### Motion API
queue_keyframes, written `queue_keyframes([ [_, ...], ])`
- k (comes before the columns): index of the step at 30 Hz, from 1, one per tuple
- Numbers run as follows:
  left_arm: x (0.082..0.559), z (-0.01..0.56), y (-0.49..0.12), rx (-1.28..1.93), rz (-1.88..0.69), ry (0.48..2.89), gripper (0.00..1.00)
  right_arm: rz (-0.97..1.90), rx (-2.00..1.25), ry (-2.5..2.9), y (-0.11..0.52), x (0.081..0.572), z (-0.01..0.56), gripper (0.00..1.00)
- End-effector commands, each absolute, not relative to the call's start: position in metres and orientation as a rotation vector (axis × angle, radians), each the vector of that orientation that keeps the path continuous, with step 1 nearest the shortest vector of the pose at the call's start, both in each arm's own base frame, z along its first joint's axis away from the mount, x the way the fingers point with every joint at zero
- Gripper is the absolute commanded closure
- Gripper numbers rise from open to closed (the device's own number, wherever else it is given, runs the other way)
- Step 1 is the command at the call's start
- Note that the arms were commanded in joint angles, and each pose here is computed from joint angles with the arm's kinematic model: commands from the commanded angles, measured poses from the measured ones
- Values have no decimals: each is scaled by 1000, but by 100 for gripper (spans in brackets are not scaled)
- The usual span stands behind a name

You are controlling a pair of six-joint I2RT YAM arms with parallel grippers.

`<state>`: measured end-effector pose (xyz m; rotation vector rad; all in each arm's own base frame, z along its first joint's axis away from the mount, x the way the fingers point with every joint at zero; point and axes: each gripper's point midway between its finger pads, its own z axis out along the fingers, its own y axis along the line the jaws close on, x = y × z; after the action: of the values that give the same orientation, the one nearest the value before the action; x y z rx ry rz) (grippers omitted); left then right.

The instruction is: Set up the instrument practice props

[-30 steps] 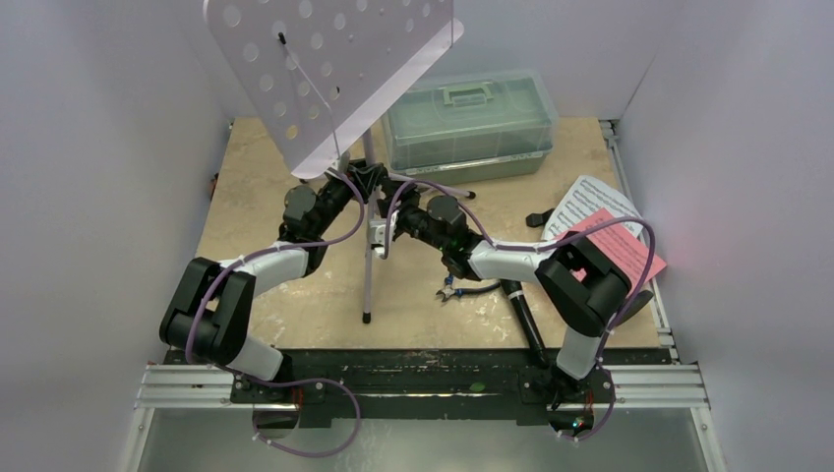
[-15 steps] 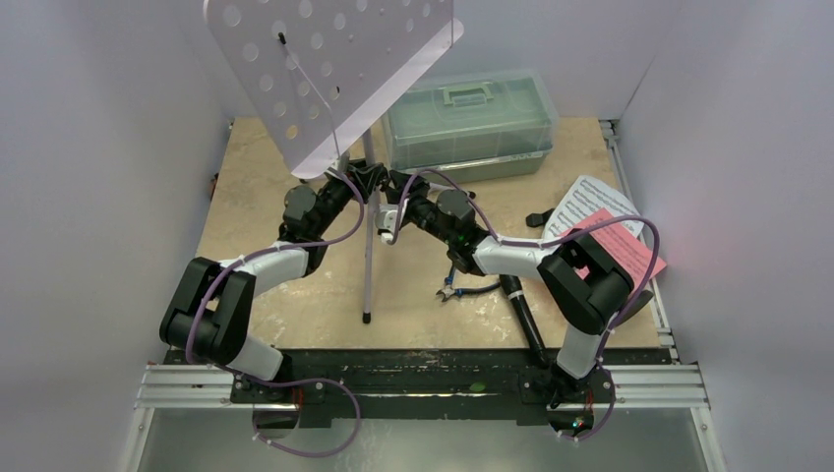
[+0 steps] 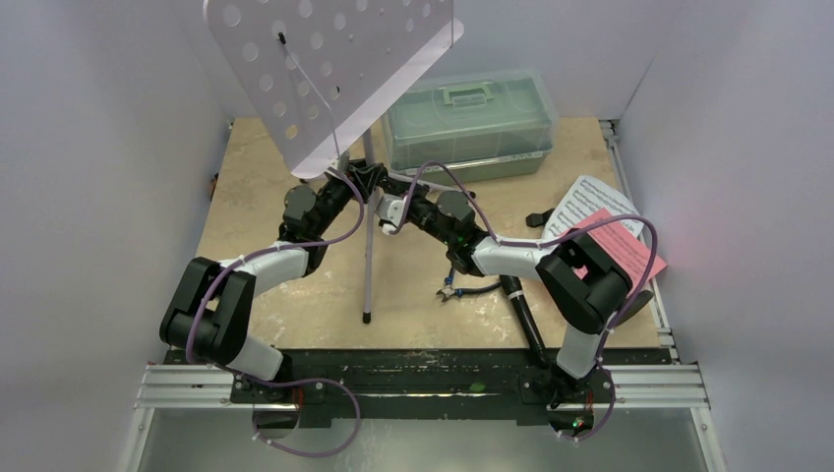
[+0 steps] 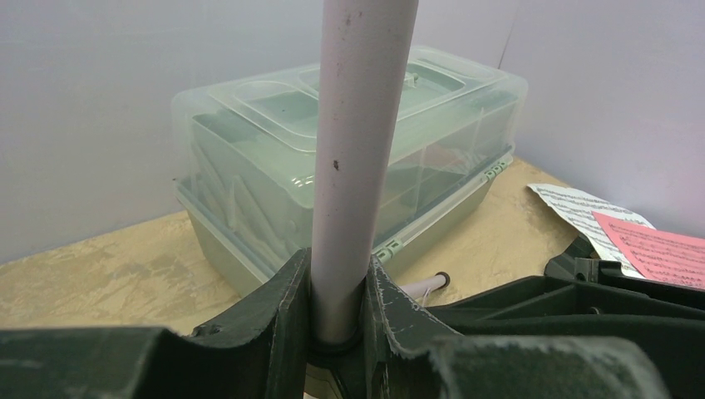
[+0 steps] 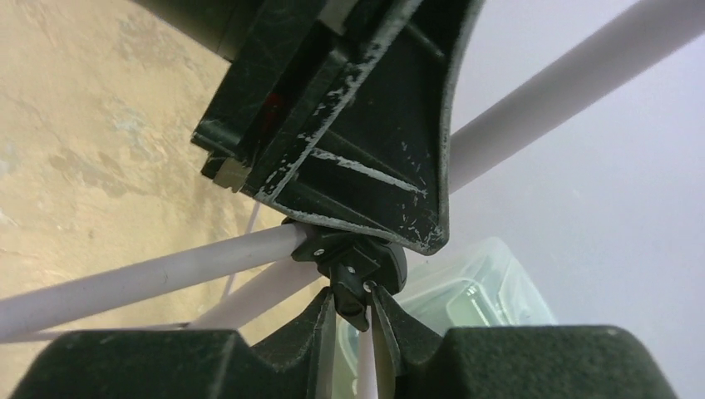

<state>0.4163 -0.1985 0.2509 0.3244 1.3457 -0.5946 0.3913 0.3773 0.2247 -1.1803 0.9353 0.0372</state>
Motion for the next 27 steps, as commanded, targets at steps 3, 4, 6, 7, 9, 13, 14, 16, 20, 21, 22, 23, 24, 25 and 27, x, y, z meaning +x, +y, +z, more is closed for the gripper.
queue_keyframes([
  [3,424,238,-194,247,-622,1420,100,287,-871,1032,372,386,268,77],
  [4,424,239,-193,245,-623,1419,100,338,-835,1063,373,384,268,79],
  [6,424,239,-194,245,-624,1418,100,453,-716,1136,371,381,276,85],
  [7,424,238,-193,244,-623,1420,100,522,-622,1191,368,382,279,87],
  [9,424,239,-194,245,-626,1419,100,644,-363,1342,358,392,281,93],
  [13,424,238,-194,243,-630,1423,100,908,120,1560,347,397,270,100],
  [14,424,238,-195,244,-632,1424,100,1004,198,1583,350,395,270,100],
  [16,424,238,-195,244,-635,1425,100,1249,379,1605,357,391,277,100],
  [20,425,235,-196,244,-636,1431,100,1636,597,1575,370,376,296,100],
  [21,425,235,-195,241,-637,1434,100,1711,625,1548,371,373,304,100],
  [22,425,235,-196,241,-640,1434,100,1774,656,1521,372,371,312,100],
  [23,425,235,-196,240,-644,1434,100,1830,706,1493,370,370,318,97],
  [24,425,235,-196,241,-644,1433,100,1885,747,1463,368,369,322,90],
  [25,424,235,-197,242,-647,1433,100,1951,773,1416,365,366,330,82],
  [27,424,236,-196,243,-643,1430,100,2070,773,1326,361,358,345,66],
])
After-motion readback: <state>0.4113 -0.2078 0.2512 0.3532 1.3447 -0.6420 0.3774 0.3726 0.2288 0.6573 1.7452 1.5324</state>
